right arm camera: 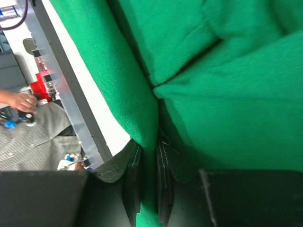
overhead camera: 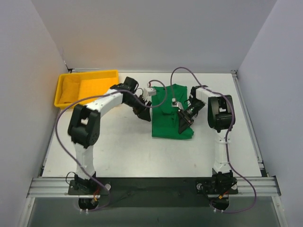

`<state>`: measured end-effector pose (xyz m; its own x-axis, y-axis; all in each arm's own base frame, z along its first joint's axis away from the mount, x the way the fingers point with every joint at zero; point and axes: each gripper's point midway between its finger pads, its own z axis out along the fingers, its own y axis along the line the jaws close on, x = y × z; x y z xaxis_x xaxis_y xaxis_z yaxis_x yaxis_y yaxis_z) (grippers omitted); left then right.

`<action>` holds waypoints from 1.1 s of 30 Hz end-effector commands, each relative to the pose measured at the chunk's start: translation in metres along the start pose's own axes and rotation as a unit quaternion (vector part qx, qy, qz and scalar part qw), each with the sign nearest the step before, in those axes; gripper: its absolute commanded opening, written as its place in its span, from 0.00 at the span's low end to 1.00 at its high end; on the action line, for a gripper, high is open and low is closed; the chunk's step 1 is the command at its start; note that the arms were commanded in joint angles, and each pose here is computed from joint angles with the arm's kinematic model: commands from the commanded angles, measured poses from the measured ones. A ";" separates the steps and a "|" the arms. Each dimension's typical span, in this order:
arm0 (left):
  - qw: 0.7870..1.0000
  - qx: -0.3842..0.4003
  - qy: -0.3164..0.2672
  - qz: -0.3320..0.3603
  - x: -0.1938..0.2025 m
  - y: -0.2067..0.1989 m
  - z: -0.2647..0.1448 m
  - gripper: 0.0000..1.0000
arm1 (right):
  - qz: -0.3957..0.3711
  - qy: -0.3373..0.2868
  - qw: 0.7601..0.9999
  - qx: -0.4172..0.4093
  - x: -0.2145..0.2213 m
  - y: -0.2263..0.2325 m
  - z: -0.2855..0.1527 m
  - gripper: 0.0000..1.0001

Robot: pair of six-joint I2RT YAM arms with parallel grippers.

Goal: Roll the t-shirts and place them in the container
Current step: Roll the T-shirt to the center of the board.

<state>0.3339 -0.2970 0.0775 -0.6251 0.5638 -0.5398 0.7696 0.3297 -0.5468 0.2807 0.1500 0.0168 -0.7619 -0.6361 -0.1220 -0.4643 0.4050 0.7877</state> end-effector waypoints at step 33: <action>0.708 -0.360 0.003 0.608 0.036 -0.031 0.102 0.37 | 0.143 0.037 0.986 -0.083 0.002 0.005 -0.009 0.11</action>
<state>0.2644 -0.3688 0.0320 0.5789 0.6902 -0.4342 0.6082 -0.0108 0.7937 0.2886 0.1491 0.0136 -0.8289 -0.5528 0.0862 -0.2261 0.4720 0.8521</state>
